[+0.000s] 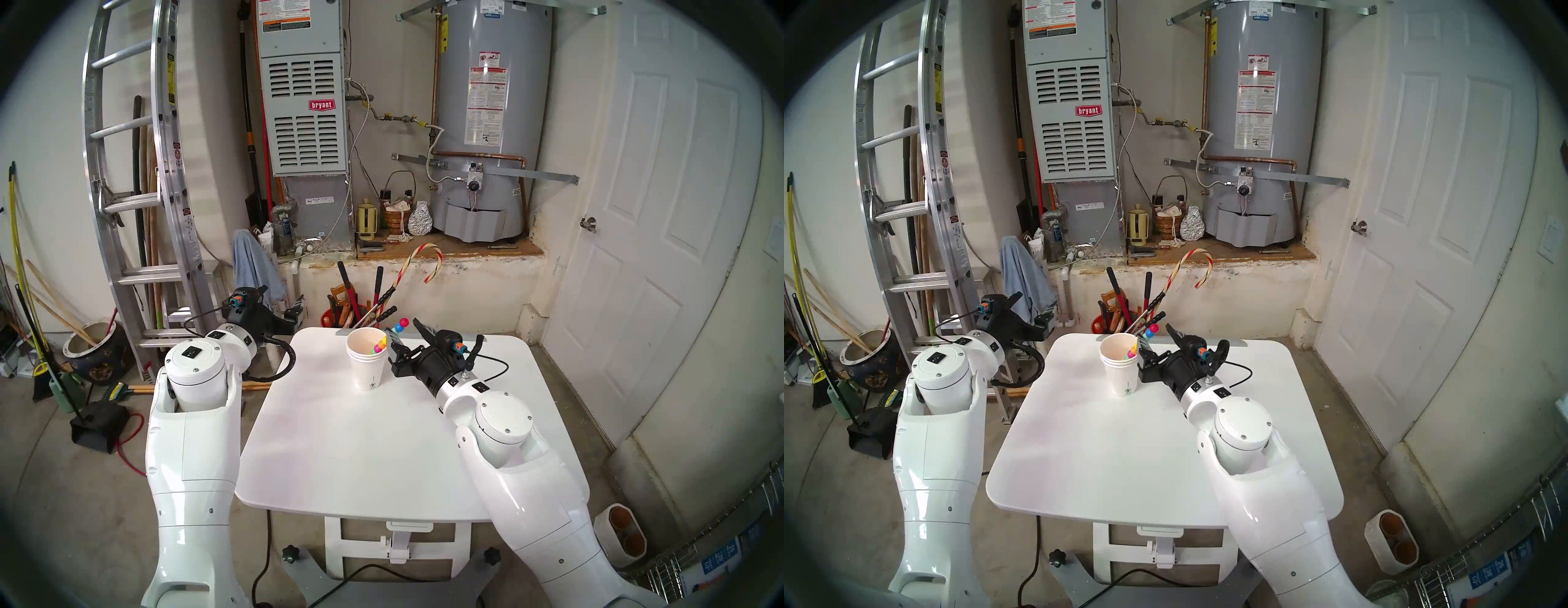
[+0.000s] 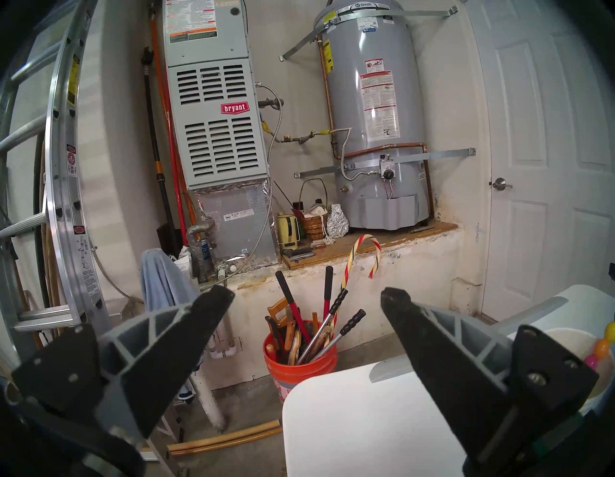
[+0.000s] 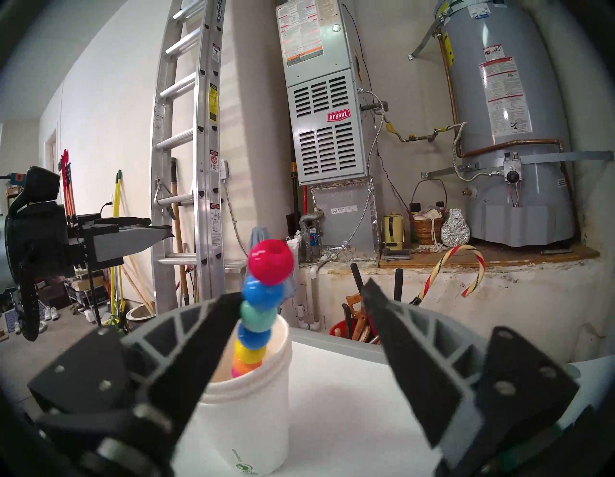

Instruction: Switch the marker to another color

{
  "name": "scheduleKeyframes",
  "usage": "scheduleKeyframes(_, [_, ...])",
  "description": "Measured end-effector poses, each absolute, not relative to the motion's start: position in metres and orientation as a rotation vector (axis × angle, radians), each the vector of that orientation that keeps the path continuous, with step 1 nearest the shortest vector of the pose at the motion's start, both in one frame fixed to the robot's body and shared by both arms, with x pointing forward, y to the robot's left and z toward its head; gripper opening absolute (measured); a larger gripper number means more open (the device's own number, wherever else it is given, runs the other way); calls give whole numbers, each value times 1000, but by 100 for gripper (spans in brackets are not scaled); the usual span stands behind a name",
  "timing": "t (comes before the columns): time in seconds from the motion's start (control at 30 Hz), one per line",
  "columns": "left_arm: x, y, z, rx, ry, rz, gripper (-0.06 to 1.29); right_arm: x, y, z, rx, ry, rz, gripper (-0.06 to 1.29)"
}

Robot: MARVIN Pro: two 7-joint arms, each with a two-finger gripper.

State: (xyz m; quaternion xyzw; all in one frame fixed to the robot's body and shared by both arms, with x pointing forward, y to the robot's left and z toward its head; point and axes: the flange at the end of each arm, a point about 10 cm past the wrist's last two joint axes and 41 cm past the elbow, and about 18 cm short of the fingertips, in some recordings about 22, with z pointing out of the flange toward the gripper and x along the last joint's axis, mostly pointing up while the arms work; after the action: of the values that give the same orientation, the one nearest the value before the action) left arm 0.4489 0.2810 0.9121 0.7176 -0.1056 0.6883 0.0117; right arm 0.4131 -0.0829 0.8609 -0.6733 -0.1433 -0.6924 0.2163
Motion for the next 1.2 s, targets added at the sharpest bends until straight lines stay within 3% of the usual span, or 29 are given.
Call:
scheduleKeyframes(0.17, [450, 280, 912, 2239, -331, 2145, 127, 416, -80, 861, -1861, -391, -1922, 119])
scheduleKeyframes(0.2, [451, 280, 912, 2240, -331, 2144, 127, 416, -79, 860, -1860, -389, -1922, 92])
scheduleKeyframes(0.33, [452, 280, 911, 2242, -332, 2144, 127, 419, -77, 860, -1856, -384, -1925, 75])
scheduleKeyframes(0.43, [452, 280, 911, 2244, -332, 2144, 127, 420, -75, 861, -1850, -382, -1928, 40])
scheduleKeyframes(0.77, [453, 281, 911, 2246, -330, 2147, 127, 424, -71, 868, -1821, -370, -1950, 34])
scheduleKeyframes(1.03, [454, 282, 911, 2249, -328, 2147, 127, 426, -73, 878, -1786, -331, -1979, 11])
scheduleKeyframes(1.2, [455, 282, 912, 2248, -330, 2148, 127, 430, -78, 887, -1760, -295, -1999, 9])
